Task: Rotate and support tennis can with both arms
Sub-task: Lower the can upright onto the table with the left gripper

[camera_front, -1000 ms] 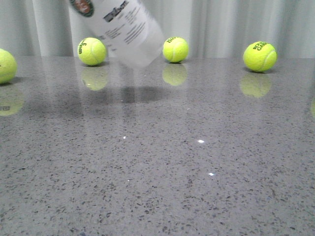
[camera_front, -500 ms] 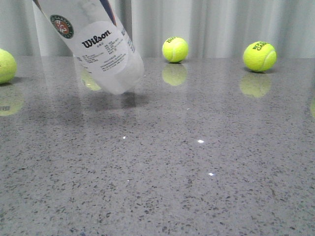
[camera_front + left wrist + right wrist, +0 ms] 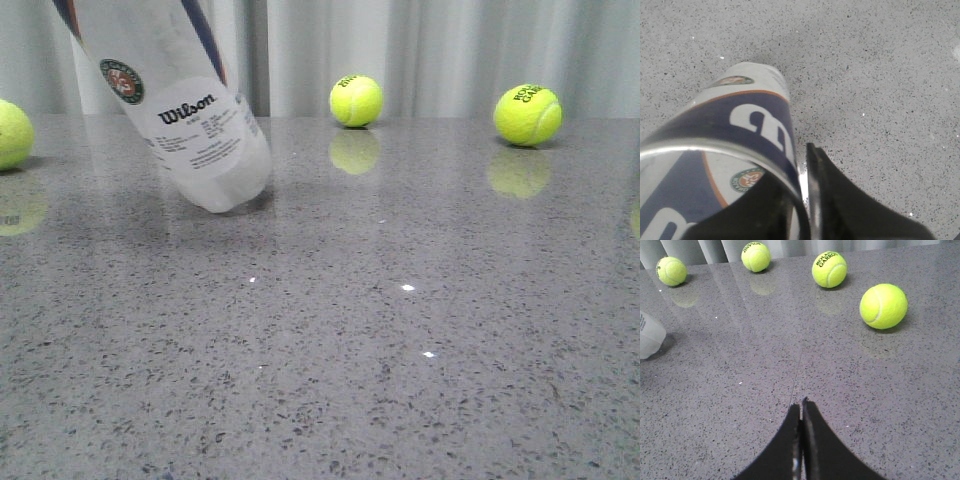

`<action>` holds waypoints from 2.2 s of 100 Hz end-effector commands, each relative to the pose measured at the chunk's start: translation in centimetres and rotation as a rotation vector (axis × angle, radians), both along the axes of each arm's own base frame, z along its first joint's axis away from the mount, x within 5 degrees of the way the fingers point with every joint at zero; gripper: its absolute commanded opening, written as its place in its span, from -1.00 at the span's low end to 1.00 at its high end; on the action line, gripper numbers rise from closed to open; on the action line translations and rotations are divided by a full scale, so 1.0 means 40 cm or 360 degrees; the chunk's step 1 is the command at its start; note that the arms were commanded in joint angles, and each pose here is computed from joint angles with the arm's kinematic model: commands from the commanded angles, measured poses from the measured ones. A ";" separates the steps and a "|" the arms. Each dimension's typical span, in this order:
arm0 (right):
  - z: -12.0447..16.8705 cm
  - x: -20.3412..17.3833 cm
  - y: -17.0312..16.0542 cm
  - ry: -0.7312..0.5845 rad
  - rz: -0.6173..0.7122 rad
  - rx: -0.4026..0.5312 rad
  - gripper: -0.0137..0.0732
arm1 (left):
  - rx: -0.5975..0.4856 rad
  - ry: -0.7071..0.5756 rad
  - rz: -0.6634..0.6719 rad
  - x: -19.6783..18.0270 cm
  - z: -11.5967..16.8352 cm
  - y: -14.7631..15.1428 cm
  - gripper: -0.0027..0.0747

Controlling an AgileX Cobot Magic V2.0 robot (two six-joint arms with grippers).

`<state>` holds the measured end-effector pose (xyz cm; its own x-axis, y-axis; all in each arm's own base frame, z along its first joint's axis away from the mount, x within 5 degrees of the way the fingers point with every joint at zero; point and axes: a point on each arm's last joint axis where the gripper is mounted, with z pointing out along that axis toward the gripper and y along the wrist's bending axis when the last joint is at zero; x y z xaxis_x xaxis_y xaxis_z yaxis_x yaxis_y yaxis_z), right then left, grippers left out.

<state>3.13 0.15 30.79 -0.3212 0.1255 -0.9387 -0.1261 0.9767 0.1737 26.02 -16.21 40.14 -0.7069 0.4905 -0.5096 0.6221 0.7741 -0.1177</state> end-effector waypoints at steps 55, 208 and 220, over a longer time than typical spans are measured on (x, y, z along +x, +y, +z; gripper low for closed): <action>0.034 0.004 0.001 -0.0139 -0.0001 0.0019 -0.80 | -0.0197 -0.0240 -0.0004 -0.012 0.101 -0.005 0.37; 0.034 0.004 0.001 -0.0139 -0.0001 0.0019 -0.80 | -0.0768 -0.1074 0.0189 -0.093 0.209 0.058 -0.98; 0.034 0.004 0.001 -0.0139 -0.0001 0.0019 -0.80 | -0.0788 -0.1136 0.0223 -0.139 0.167 0.090 -0.98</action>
